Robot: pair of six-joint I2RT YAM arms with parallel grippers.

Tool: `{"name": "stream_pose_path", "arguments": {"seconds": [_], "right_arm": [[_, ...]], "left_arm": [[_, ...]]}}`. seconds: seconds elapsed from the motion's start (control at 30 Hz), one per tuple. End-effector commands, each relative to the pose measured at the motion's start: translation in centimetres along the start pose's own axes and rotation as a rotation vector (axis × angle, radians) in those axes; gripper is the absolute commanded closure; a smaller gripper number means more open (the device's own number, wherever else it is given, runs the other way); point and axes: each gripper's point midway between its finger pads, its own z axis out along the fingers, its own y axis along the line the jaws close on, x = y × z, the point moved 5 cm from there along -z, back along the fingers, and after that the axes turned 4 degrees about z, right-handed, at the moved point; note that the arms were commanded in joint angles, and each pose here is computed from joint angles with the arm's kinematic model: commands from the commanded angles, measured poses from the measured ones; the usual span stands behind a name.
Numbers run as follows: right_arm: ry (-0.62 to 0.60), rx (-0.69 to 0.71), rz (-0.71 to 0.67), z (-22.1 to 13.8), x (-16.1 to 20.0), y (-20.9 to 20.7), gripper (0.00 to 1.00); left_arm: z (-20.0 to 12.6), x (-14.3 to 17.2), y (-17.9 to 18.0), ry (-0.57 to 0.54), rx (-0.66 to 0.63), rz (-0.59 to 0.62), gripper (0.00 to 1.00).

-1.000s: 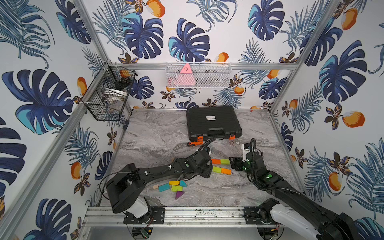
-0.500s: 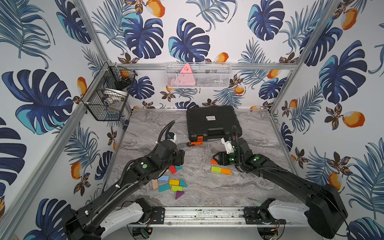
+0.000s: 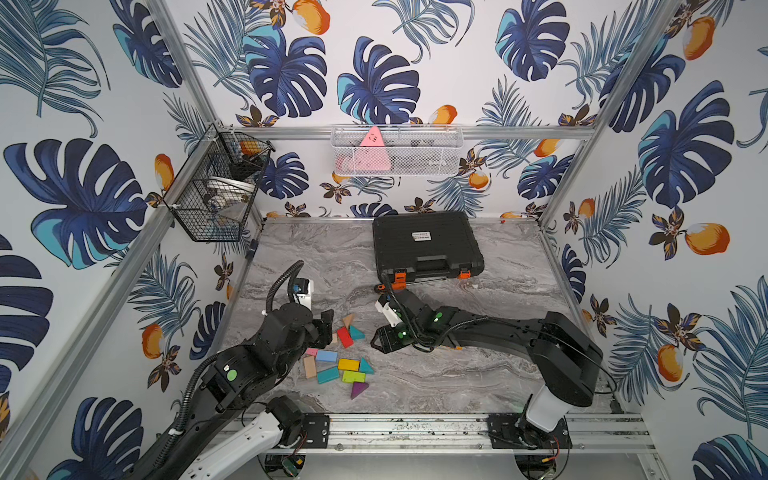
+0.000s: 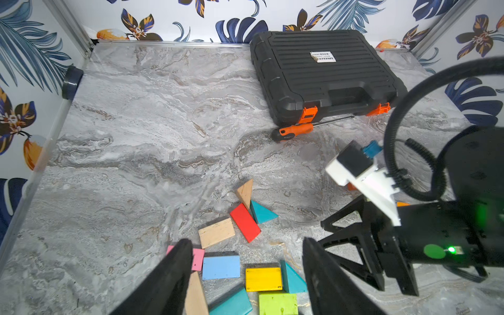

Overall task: Assemble a piece of candy with building blocks
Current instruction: Pick up the building block from the center of the board.

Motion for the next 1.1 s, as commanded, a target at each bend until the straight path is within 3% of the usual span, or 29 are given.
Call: {"name": "stream_pose_path", "arguments": {"seconds": [0.0, 0.17, 0.8, 1.07], "right_arm": [[0.001, -0.030, 0.010, 1.6, -0.7, 1.6, 0.43], [0.030, -0.035, -0.008, 4.4, -0.7, 2.8, 0.43], [0.082, 0.214, -0.146, 10.9, -0.8, 0.9, 0.37], [0.107, 0.354, -0.264, 11.9, 0.6, 0.0, 0.43]], "left_arm": [[-0.2, 0.1, 0.5, -0.021, -0.019, 0.020, 0.32], [-0.7, 0.1, 0.7, -0.046, -0.010, 0.012, 0.32], [-0.7, 0.1, 0.7, -0.051, -0.005, 0.013, 0.31], [-0.5, 0.1, 0.5, -0.045, -0.003, 0.018, 0.31]]}}
